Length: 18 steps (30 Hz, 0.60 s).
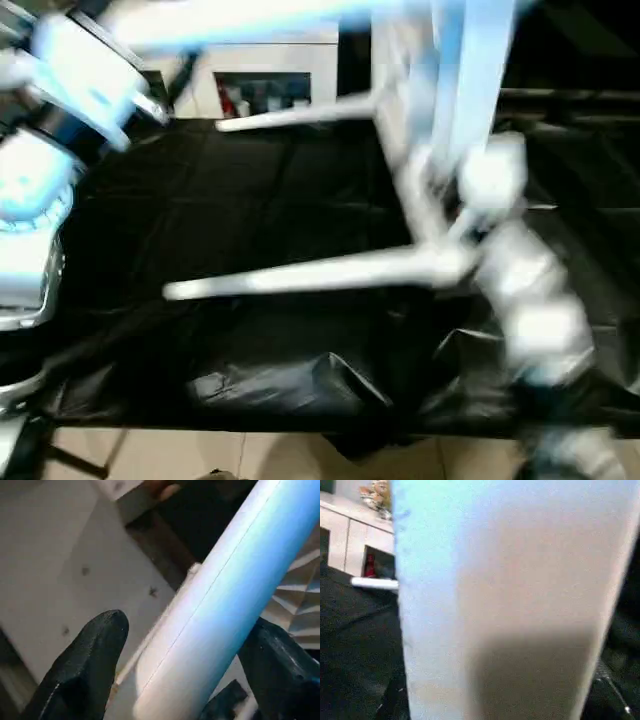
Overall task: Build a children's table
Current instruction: Flip table
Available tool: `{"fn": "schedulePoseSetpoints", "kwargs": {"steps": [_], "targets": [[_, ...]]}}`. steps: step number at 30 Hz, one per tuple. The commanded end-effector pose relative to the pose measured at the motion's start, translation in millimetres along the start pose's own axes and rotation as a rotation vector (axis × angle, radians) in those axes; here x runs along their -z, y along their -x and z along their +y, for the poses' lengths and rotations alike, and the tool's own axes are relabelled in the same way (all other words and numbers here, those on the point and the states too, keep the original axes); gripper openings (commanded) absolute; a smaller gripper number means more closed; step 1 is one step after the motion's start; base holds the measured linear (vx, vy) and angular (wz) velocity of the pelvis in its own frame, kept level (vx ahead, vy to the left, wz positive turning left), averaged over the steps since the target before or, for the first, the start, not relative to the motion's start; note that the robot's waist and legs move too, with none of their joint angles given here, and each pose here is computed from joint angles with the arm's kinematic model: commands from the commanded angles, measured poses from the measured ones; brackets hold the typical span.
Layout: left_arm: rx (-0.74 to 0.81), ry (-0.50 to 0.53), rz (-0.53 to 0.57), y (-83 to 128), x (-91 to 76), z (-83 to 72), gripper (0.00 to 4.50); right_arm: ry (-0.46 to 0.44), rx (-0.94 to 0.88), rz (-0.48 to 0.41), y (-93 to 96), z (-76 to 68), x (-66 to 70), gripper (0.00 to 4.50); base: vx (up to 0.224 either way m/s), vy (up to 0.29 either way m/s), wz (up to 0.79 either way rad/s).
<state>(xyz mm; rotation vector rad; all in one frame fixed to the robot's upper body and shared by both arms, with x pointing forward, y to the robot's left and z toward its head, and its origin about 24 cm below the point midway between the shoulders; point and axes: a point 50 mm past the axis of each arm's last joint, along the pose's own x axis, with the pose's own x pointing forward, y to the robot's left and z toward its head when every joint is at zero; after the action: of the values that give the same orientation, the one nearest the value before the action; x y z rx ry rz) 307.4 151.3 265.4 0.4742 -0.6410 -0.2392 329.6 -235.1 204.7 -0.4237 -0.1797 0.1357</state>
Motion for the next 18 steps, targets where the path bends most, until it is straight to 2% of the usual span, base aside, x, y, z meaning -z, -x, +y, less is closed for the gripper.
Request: {"fn": "schedulePoseSetpoints", "kwargs": {"steps": [1,5,6,8,14,15,17,18], "targets": [[-0.150,0.231,0.080,8,22.9,11.9,3.40,0.027,0.006,0.037,1.2,-12.4,0.6,1.93,0.000,0.000,0.00],[-0.175,0.289,0.133,10,31.7,10.6,3.36,0.156,-0.038,-0.006,-7.5,-27.9,-25.2,1.93,0.000,0.000,0.00],[-0.176,0.310,0.158,12,34.8,9.3,3.36,0.197,-0.065,-0.024,-12.2,-31.7,-35.3,1.93,0.000,0.000,0.00],[-0.168,0.325,0.182,14,37.9,7.0,3.34,0.236,-0.102,-0.046,-18.6,-35.1,-47.4,1.93,0.000,0.000,0.00],[-0.182,0.366,0.211,27,45.9,3.5,3.19,0.353,-0.213,-0.103,-34.9,-38.9,-78.6,1.93,0.000,0.000,0.00],[-0.192,0.367,0.234,34,49.9,3.1,3.19,0.404,-0.243,-0.123,-40.5,-39.7,-89.7,1.93,0.000,0.000,0.00],[-0.197,0.368,0.242,36,51.2,3.0,3.12,0.429,-0.253,-0.130,-42.5,-40.2,-93.6,1.93,0.000,0.000,0.00],[-0.204,0.376,0.257,41,53.3,2.5,3.03,0.467,-0.280,-0.148,-47.7,-40.4,-102.9,1.93,0.000,0.000,0.00]]}}
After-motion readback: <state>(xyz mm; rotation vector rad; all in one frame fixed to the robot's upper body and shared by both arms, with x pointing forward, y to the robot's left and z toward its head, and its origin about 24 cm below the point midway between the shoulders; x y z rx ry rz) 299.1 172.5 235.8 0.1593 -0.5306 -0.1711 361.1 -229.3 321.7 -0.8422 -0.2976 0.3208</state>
